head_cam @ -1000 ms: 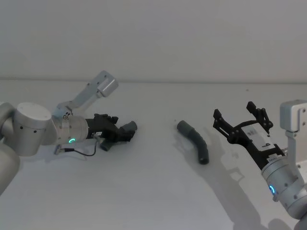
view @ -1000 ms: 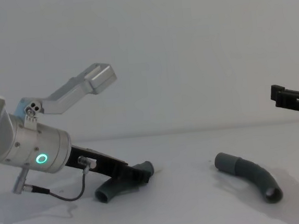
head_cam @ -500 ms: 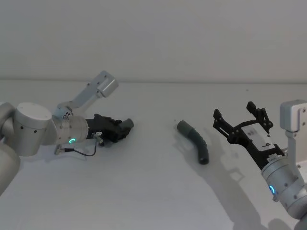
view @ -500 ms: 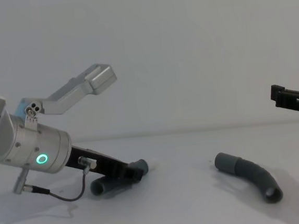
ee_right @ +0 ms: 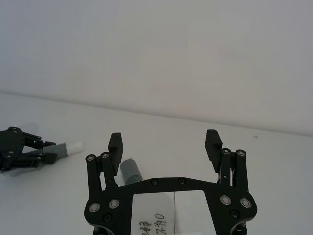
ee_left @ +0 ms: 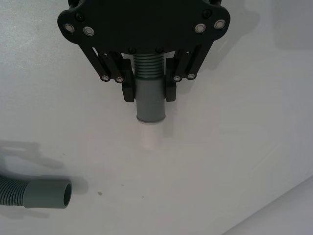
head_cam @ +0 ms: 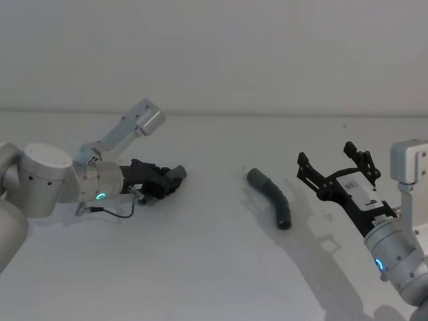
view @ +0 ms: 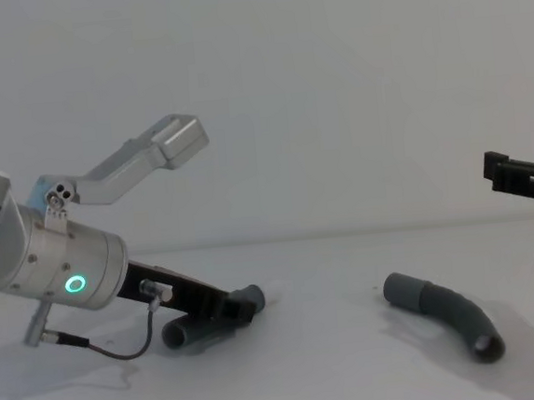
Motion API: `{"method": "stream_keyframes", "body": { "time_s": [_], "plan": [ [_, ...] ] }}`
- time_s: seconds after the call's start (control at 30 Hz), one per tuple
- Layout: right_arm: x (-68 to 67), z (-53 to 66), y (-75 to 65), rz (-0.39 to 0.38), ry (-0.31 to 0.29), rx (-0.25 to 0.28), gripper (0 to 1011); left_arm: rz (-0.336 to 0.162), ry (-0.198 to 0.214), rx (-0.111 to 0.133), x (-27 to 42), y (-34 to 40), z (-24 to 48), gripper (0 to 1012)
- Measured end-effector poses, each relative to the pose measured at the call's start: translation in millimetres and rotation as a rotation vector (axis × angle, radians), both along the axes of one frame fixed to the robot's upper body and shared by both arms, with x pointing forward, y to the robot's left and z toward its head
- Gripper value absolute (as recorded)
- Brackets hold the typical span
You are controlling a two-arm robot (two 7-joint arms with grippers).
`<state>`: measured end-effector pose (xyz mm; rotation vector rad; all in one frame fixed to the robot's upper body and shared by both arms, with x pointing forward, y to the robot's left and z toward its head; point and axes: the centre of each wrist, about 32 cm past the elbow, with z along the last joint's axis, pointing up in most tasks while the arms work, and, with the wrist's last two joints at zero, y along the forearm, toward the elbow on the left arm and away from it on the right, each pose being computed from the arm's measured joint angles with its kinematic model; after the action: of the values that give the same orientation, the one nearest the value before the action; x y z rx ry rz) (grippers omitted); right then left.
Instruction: Use both hands to pick up one end of the pipe from the table, align the ends, and insert them.
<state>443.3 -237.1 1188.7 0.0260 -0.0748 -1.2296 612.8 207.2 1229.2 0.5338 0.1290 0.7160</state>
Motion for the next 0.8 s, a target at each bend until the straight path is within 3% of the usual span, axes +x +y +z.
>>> {"method": "stream_keyframes", "body": {
  "time_s": [0.8],
  "plan": [
    [0.0,0.0,0.0,0.000,0.000,0.000,1001,0.000,0.000,0.000,0.0,0.0,-0.1,355]
  ]
}}
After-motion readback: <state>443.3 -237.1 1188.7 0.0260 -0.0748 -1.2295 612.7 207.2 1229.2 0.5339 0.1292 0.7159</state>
